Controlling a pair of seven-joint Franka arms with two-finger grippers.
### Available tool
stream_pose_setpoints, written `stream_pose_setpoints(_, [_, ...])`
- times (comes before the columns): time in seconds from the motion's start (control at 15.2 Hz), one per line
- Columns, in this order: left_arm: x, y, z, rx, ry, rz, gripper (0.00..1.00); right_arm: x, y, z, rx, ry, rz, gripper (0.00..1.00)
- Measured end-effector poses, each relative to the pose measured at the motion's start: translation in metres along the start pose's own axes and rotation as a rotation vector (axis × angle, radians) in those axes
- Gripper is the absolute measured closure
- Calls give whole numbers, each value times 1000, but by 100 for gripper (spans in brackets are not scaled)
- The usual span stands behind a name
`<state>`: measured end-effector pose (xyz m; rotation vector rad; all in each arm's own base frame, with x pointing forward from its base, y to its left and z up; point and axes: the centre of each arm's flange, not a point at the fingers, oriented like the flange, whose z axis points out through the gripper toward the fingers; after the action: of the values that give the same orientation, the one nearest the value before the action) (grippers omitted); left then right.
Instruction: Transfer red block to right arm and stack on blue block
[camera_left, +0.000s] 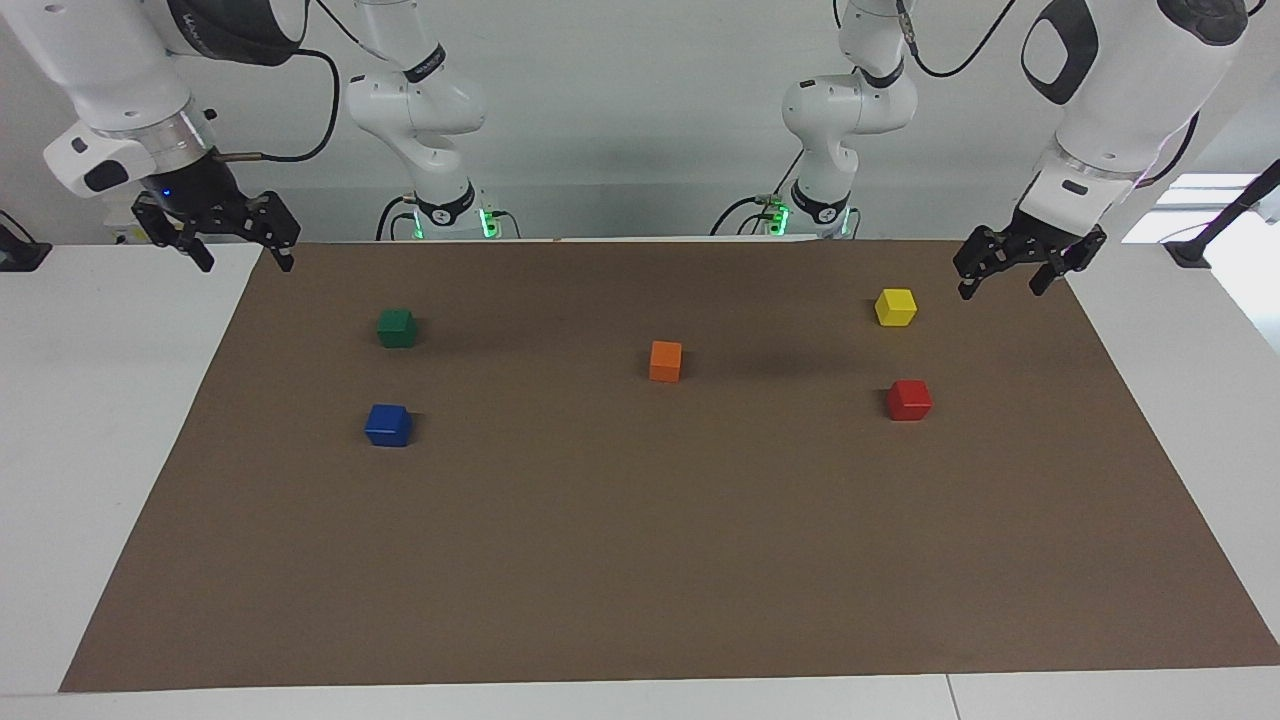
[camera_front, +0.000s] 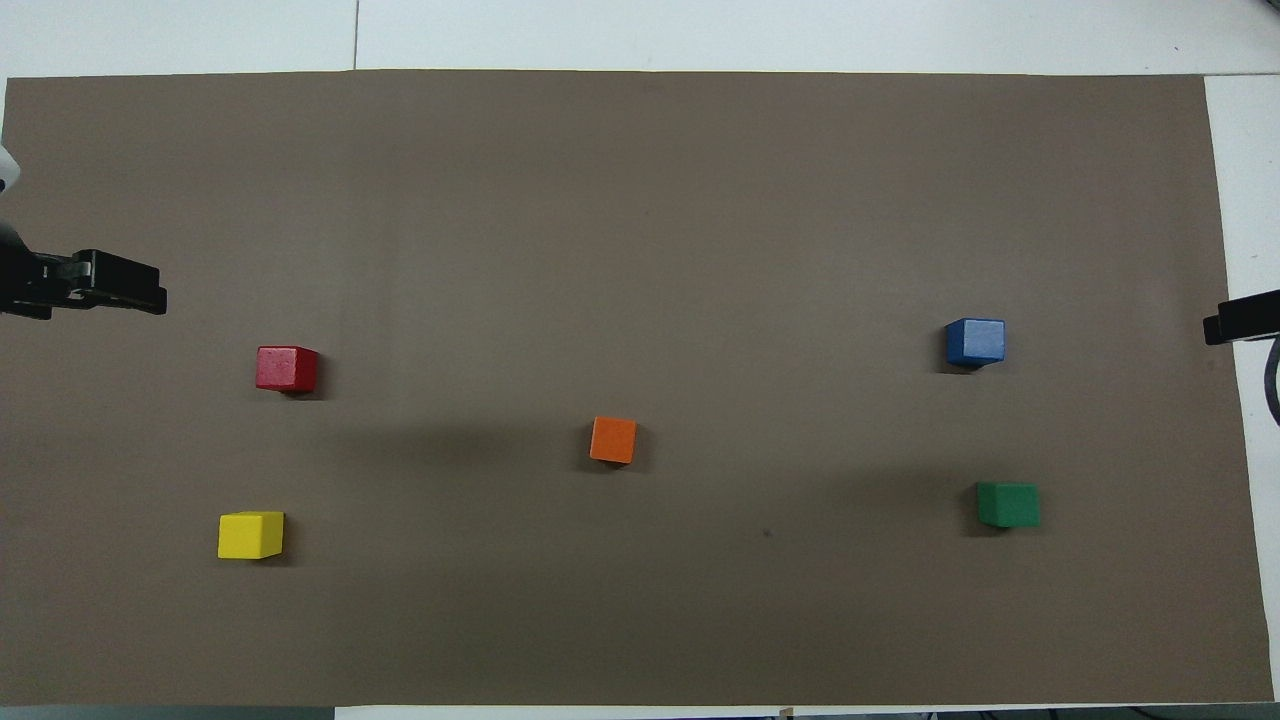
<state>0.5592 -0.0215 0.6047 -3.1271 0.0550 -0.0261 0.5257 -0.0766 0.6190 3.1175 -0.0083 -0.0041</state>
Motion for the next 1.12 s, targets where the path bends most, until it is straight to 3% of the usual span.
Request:
stream_pose_setpoints(0.33, [0,-2,5,0,-3,-11,0,0,0,0,0,0,1,0])
stream_pose_setpoints(0.46, [3,-7,24,-1,5,-82,0,0,0,0,0,0,1,0])
stream_pose_setpoints(0.66, [7,-6,70,-2,7,-108,0,0,1,0,0,0,1,0])
stream_pose_setpoints(1.12, [12,-4,204,-6,-4,1,0,0,3,0,0,0,5,0])
